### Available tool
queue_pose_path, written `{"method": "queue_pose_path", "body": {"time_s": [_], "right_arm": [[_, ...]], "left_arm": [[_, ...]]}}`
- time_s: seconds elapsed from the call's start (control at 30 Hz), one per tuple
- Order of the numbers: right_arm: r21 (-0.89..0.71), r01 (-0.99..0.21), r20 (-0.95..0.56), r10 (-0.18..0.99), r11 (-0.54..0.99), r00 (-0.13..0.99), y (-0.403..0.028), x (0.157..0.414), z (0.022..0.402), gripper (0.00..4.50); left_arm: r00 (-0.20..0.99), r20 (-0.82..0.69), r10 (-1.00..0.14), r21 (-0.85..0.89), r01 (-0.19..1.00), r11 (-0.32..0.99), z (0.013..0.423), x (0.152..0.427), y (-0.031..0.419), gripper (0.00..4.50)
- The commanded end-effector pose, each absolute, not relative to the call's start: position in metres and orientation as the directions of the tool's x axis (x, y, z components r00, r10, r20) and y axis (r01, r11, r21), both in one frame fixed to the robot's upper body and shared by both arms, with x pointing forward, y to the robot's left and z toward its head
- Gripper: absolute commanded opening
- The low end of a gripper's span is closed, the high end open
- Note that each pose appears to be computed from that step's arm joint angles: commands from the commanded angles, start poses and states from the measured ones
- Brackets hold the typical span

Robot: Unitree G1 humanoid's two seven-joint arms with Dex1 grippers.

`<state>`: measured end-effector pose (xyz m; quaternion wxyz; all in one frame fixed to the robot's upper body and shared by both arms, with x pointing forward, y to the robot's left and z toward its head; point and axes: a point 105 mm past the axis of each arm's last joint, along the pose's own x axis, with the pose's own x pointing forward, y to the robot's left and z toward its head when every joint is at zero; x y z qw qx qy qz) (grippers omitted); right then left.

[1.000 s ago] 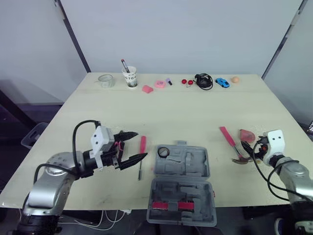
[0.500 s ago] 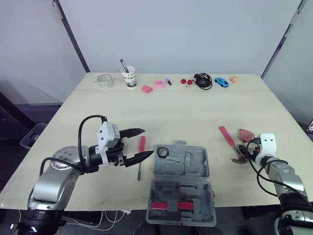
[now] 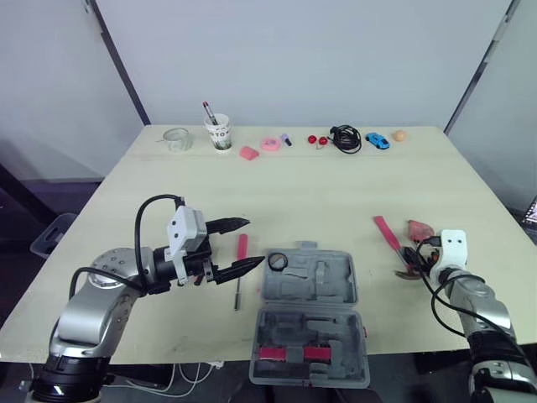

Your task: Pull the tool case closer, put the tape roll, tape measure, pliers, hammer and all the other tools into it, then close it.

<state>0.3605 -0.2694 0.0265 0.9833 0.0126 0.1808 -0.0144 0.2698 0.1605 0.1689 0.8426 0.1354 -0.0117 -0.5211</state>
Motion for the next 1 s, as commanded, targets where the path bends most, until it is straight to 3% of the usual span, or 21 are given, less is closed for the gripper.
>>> {"method": "queue_pose_path", "body": {"time_s": [0.03,0.13,0.23,0.37,0.43,0.53,0.63,0.73,1.0], "right_arm": [[0.005,0.033,-0.33,-0.029,0.999,0.944,-0.2683,0.3663,0.0342,4.5],[0.005,0.031,-0.335,-0.028,1.0,0.942,-0.2662,0.3671,0.032,4.5],[0.001,0.028,-0.338,-0.026,1.0,0.941,-0.2657,0.3671,0.0305,3.81],[-0.002,0.022,-0.341,-0.021,1.0,0.94,-0.2644,0.3669,0.0285,3.81],[-0.002,0.02,-0.34,-0.02,1.0,0.94,-0.2639,0.367,0.0281,3.29],[-0.003,0.016,-0.338,-0.016,1.0,0.941,-0.2633,0.3668,0.0278,3.29],[-0.005,0.013,-0.338,-0.014,1.0,0.941,-0.2629,0.3667,0.0273,2.6],[-0.006,0.011,-0.339,-0.012,1.0,0.941,-0.2631,0.3665,0.0269,1.27],[-0.006,-0.001,-0.337,-0.001,1.0,0.941,-0.262,0.3683,0.0269,1.27]], "left_arm": [[0.432,-0.103,-0.896,0.272,0.879,0.392,0.1776,0.2667,0.1534,4.41],[0.433,-0.106,-0.895,0.273,0.878,0.392,0.1772,0.2666,0.1535,4.41],[0.439,-0.104,-0.892,0.269,0.876,0.4,0.1766,0.2666,0.1547,4.5],[0.441,-0.106,-0.891,0.266,0.876,0.402,0.1755,0.2662,0.1555,4.5],[0.441,-0.104,-0.891,0.267,0.876,0.403,0.1759,0.2662,0.1553,4.5],[0.44,-0.104,-0.892,0.267,0.877,0.401,0.1756,0.2659,0.1549,4.5],[0.439,-0.105,-0.892,0.267,0.877,0.4,0.1753,0.2661,0.1548,4.5],[0.439,-0.105,-0.892,0.267,0.877,0.4,0.1753,0.2661,0.1547,4.5],[0.44,-0.1,-0.893,0.269,0.876,0.401,0.1755,0.2658,0.1538,4.5]]}}
